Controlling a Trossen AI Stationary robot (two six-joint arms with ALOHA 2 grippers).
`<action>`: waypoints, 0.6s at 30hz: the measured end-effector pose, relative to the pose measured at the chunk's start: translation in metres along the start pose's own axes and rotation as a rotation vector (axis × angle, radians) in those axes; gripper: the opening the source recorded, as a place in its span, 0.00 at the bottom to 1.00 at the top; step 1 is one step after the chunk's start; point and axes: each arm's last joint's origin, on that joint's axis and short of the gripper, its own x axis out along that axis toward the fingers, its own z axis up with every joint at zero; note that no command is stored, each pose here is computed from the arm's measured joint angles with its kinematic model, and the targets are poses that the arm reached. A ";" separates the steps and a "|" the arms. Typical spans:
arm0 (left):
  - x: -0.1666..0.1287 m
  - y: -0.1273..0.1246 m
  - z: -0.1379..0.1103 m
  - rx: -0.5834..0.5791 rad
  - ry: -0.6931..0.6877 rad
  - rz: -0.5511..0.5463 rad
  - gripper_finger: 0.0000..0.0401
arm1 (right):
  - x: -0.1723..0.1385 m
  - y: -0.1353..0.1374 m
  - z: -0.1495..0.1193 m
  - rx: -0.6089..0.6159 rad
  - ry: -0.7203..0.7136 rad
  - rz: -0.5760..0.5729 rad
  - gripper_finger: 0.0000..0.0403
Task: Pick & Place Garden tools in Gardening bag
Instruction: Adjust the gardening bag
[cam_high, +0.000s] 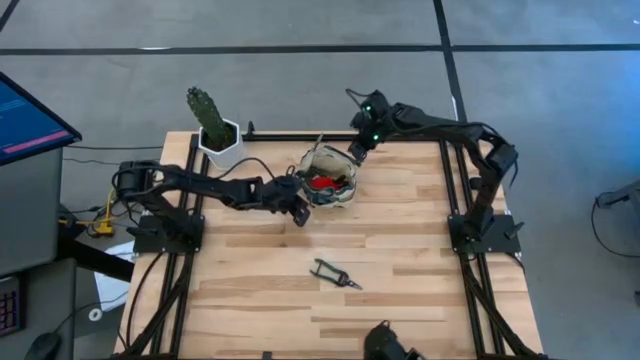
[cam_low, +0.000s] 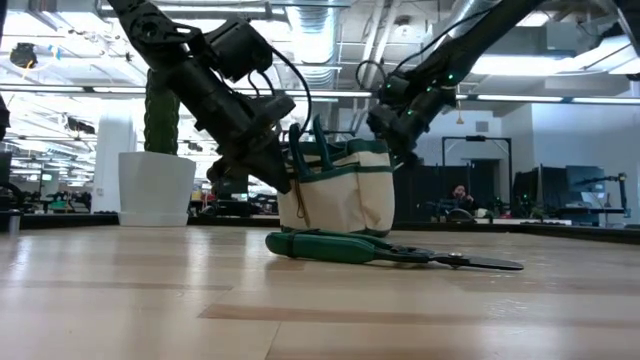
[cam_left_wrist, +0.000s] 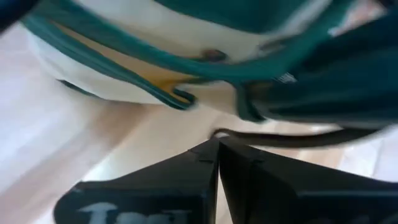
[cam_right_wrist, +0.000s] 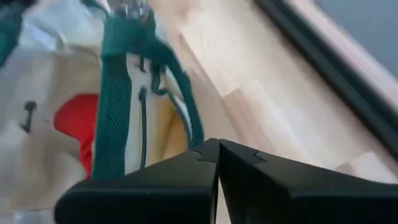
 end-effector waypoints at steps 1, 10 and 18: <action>0.000 0.002 0.002 -0.006 -0.006 0.010 0.00 | 0.006 0.003 -0.001 -0.007 0.013 0.008 0.00; 0.013 0.029 0.019 -0.032 -0.080 0.061 0.00 | 0.025 0.021 -0.016 0.001 0.165 0.068 0.00; 0.044 0.046 0.005 -0.041 0.008 0.052 0.00 | 0.023 0.046 -0.025 -0.012 0.257 0.114 0.00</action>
